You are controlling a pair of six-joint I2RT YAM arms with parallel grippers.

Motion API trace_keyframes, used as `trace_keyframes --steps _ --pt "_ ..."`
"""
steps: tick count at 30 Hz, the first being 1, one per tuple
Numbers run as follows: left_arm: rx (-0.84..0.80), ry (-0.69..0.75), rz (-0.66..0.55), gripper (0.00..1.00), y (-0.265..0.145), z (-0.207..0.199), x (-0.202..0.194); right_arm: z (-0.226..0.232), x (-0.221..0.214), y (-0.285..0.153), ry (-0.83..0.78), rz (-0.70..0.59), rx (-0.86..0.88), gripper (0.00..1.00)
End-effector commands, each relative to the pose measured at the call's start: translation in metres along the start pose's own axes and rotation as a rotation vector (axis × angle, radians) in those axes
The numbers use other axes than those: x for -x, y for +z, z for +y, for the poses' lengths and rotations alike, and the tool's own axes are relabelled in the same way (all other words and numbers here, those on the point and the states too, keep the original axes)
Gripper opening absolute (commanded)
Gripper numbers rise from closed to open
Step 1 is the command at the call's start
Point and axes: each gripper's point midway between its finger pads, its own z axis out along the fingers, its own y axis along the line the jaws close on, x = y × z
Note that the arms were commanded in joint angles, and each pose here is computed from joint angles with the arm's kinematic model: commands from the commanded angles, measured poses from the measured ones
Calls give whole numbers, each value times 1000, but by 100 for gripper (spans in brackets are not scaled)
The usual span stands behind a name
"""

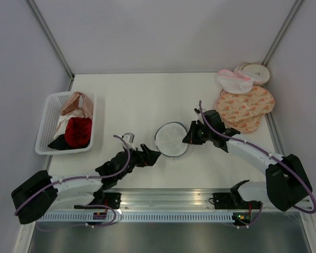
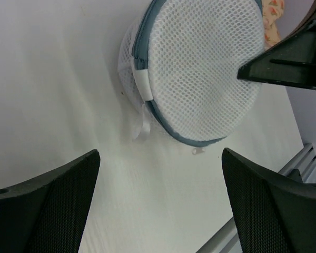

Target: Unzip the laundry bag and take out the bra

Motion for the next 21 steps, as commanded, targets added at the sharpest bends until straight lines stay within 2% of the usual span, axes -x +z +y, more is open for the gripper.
trace_keyframes --steps 1,7,9,11,12,14,15,16,19,20,21 --pt "-191 21 -4 100 21 -46 20 15 3 -5 -55 18 74 0" --pt "-334 -6 9 99 50 -76 23 19 4 -11 -93 23 90 0" --pt "-378 -2 32 94 56 -86 20 19 4 -13 -93 23 91 0" --pt "-419 6 71 69 57 -94 14 15 7 -13 -91 14 68 0" --pt "-432 9 72 40 57 -97 14 14 10 -14 -92 3 61 0" --pt "-433 4 86 16 56 -97 12 13 15 -16 -84 -16 47 0" --pt "-425 2 87 7 54 -93 11 11 18 -18 -80 -33 36 0" --pt "-414 -2 99 2 52 -90 7 9 21 -19 -79 -47 22 0" --pt "-374 -34 85 2 46 -83 11 0 34 -27 -68 -105 -56 0" --pt "-338 -52 59 2 44 -78 17 -2 35 -31 -61 -105 -82 22" --pt "-309 -61 53 2 42 -70 16 -2 39 -39 -74 -132 -93 36"
